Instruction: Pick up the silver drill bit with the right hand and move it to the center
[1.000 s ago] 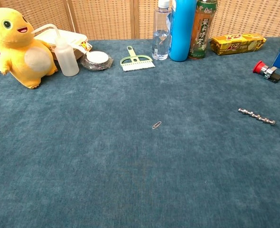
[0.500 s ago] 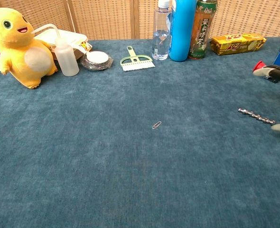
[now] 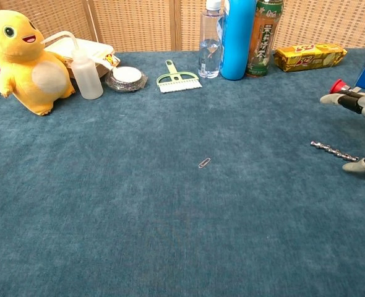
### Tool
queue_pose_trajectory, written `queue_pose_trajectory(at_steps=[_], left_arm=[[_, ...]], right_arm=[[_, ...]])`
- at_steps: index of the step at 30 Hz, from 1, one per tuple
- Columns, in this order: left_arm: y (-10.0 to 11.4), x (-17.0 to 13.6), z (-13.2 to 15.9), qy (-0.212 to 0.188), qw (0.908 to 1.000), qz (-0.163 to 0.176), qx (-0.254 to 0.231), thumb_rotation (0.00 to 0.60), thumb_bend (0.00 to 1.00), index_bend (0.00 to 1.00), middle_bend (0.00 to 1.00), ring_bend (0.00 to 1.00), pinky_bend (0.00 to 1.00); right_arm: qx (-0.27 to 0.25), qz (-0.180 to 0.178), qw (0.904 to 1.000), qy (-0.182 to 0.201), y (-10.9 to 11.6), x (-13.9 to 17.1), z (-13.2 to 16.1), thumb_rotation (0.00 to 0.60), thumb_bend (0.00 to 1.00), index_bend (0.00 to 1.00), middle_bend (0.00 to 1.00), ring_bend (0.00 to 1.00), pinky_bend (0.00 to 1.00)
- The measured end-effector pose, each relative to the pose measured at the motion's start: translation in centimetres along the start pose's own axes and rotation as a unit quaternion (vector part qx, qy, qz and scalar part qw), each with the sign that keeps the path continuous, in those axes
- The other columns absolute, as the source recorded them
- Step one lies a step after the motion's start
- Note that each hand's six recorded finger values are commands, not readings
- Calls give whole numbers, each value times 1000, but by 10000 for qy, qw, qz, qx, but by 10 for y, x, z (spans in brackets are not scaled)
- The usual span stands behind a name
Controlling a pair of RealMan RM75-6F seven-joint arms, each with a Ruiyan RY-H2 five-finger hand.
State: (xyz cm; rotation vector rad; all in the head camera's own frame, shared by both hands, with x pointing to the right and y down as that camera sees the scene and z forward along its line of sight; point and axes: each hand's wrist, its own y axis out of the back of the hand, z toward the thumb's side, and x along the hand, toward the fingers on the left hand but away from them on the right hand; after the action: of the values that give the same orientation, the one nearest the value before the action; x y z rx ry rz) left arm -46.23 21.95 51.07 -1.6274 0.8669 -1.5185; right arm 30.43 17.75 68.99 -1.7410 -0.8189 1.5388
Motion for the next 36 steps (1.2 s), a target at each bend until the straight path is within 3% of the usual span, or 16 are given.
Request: queue_pose_trajectory(at_steps=[36], left_arm=[[-3, -1, 4, -30, 10000, -81, -49, 600, 175, 34, 0, 0, 0]], right_arm=[[116, 30, 9993, -366, 0, -19, -25, 600, 0, 0, 0, 0, 0]])
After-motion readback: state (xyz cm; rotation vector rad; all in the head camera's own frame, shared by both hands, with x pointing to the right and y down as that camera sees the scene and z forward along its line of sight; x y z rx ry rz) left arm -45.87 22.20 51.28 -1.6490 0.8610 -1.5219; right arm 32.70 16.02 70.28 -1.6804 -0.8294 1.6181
